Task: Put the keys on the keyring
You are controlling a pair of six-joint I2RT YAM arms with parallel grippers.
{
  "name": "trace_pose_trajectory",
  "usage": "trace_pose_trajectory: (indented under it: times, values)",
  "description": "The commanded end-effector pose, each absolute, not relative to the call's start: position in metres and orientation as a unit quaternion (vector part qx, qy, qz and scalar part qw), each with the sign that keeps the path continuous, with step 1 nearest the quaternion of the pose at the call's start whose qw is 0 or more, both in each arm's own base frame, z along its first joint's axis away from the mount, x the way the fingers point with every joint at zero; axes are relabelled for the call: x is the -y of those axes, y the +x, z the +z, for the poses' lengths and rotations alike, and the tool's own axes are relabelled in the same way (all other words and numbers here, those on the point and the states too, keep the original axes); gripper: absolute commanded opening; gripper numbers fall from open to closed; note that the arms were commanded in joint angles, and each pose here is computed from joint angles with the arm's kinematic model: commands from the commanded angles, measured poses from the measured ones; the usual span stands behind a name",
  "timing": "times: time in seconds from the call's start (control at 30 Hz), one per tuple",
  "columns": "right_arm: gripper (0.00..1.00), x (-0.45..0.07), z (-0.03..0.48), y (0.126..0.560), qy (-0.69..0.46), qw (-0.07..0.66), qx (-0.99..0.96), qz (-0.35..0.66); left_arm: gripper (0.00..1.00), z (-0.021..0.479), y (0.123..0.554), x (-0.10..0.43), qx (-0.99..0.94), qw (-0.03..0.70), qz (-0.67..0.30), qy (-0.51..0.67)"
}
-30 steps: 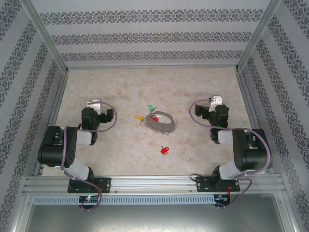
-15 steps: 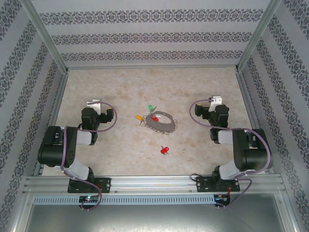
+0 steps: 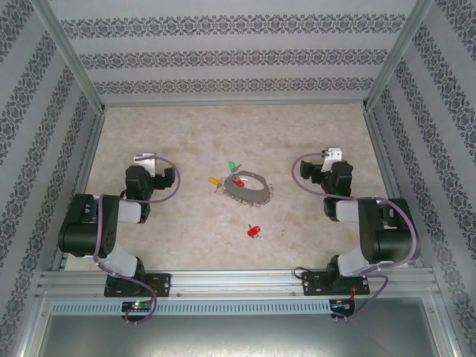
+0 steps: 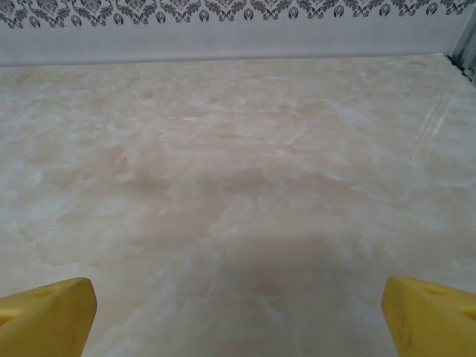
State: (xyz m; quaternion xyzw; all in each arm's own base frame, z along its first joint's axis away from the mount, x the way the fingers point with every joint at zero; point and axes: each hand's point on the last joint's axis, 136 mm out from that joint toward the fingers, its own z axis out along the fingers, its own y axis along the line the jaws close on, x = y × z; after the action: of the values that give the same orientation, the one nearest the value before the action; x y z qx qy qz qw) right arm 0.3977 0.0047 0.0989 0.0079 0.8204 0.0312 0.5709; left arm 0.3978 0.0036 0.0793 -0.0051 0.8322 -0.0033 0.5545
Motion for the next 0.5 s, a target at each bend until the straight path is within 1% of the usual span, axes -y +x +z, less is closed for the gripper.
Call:
trace_pose_trajectory:
  times: [0.0,0.33,0.47]
  values:
    - [0.98,-0.002,0.104,0.399,0.007,0.580,-0.814,0.023,1.00,0.086,0.401,-0.004,-0.822,0.569,-0.006,0.000]
    - [0.98,-0.001,0.107,0.399,0.012,0.582,-0.813,0.010,1.00,0.092,0.400,-0.002,-0.821,0.571,-0.009,0.007]
    - [0.98,-0.002,0.117,0.403,0.010,0.553,-0.833,-0.002,1.00,0.110,0.393,0.000,-0.825,0.564,-0.014,0.007]
